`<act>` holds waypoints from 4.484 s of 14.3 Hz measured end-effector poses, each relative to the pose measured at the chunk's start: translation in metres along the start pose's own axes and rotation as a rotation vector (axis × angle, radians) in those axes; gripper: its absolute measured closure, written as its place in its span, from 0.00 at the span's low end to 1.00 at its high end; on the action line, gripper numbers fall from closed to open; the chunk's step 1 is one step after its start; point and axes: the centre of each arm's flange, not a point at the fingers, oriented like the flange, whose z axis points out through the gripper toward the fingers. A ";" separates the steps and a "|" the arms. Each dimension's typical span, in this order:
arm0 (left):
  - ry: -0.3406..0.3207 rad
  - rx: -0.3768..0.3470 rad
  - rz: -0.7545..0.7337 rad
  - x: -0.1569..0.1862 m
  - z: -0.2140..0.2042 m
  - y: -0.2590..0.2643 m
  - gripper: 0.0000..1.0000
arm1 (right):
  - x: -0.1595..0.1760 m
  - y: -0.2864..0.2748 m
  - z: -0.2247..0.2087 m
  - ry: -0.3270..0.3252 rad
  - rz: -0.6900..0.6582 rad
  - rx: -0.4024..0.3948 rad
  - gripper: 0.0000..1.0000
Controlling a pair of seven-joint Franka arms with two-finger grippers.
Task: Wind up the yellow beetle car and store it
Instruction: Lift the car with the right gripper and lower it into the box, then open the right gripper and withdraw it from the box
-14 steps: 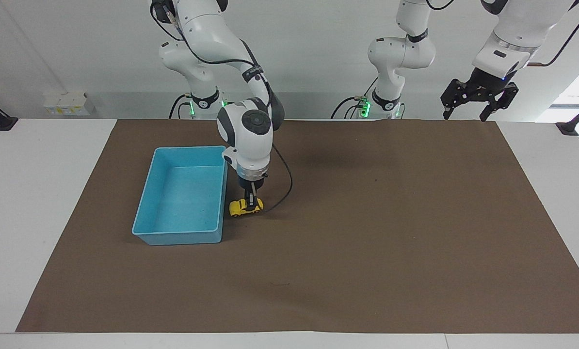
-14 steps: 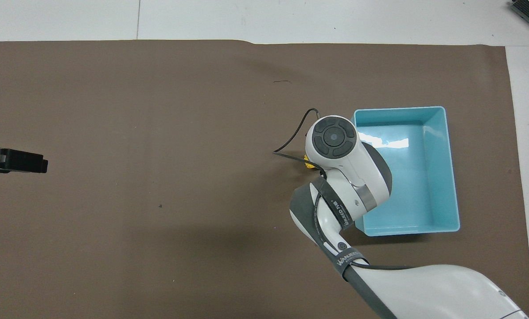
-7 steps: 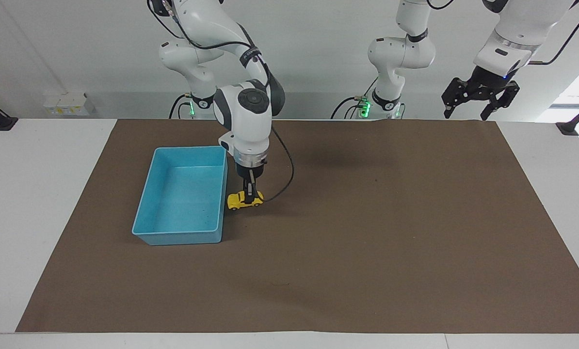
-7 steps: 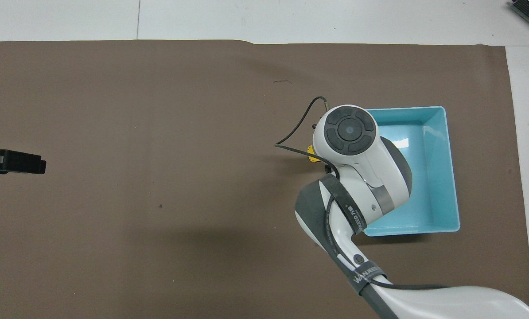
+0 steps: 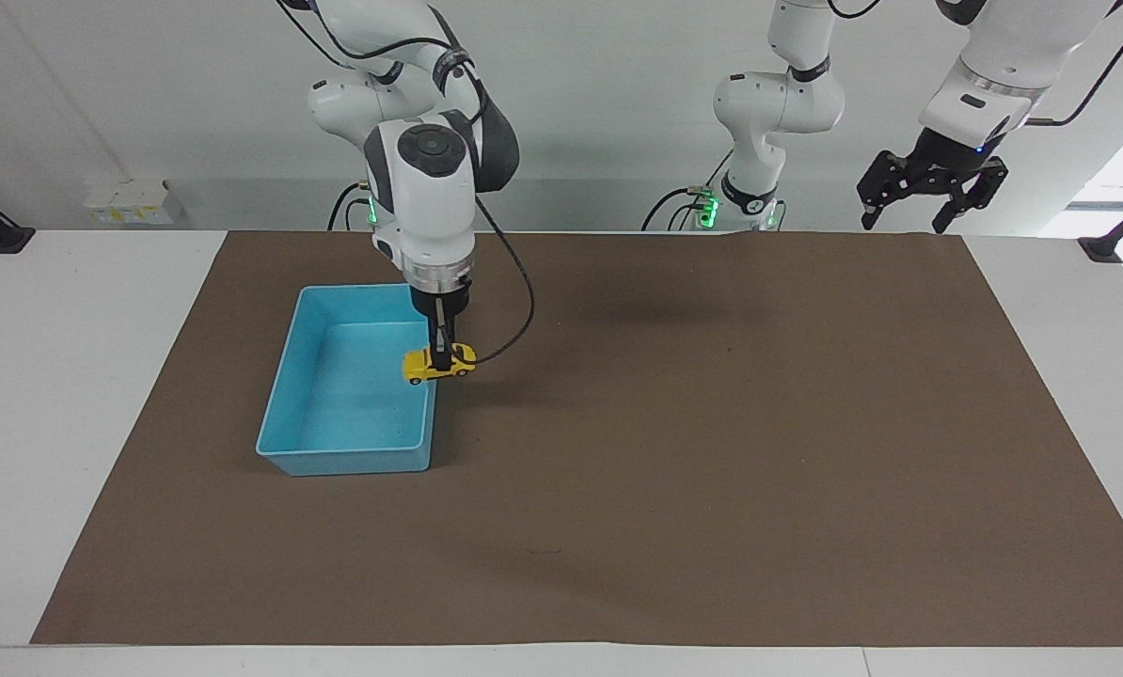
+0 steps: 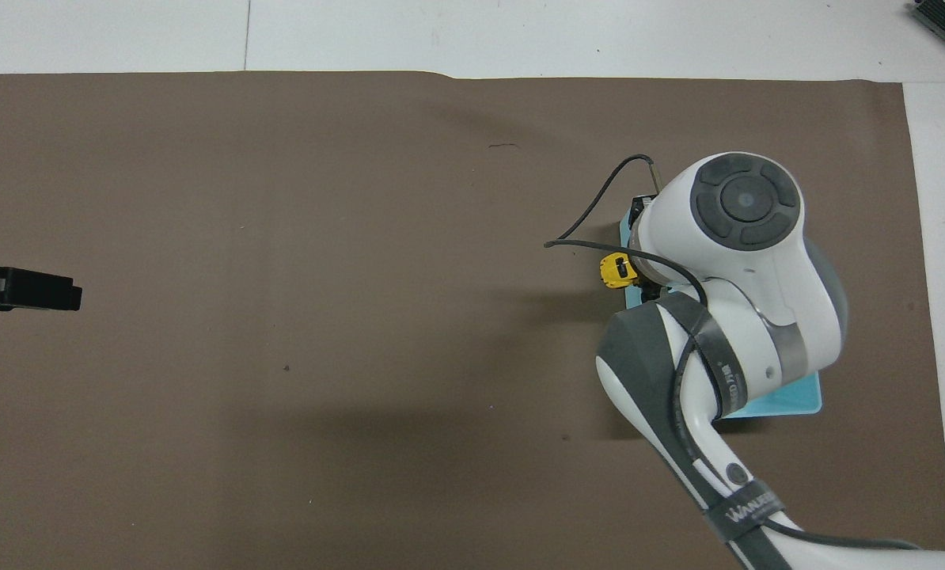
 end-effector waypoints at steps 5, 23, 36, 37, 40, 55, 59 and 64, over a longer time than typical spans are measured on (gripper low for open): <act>0.000 0.000 0.000 0.000 0.000 0.000 0.00 | 0.041 -0.002 0.011 -0.035 -0.190 -0.031 0.57; -0.001 0.000 0.000 0.000 0.000 0.000 0.00 | 0.128 0.064 0.035 -0.167 -1.156 0.058 0.57; -0.001 0.000 0.000 0.000 0.000 0.000 0.00 | 0.135 0.120 0.115 -0.093 -1.359 0.146 0.57; -0.001 0.000 0.000 0.000 0.000 0.000 0.00 | 0.134 0.124 0.122 -0.099 -1.360 0.139 0.57; -0.001 0.000 0.000 0.000 0.000 0.000 0.00 | 0.131 0.135 0.138 -0.099 -1.360 0.137 0.57; -0.001 0.000 0.000 0.000 0.000 0.000 0.00 | 0.137 0.114 0.100 -0.100 -1.396 0.143 0.00; -0.001 0.000 0.000 0.000 0.000 0.000 0.00 | 0.179 0.086 0.048 -0.110 -1.373 0.095 0.00; -0.001 0.000 0.000 0.000 0.000 0.000 0.00 | 0.219 0.049 -0.018 -0.094 -1.351 0.048 0.00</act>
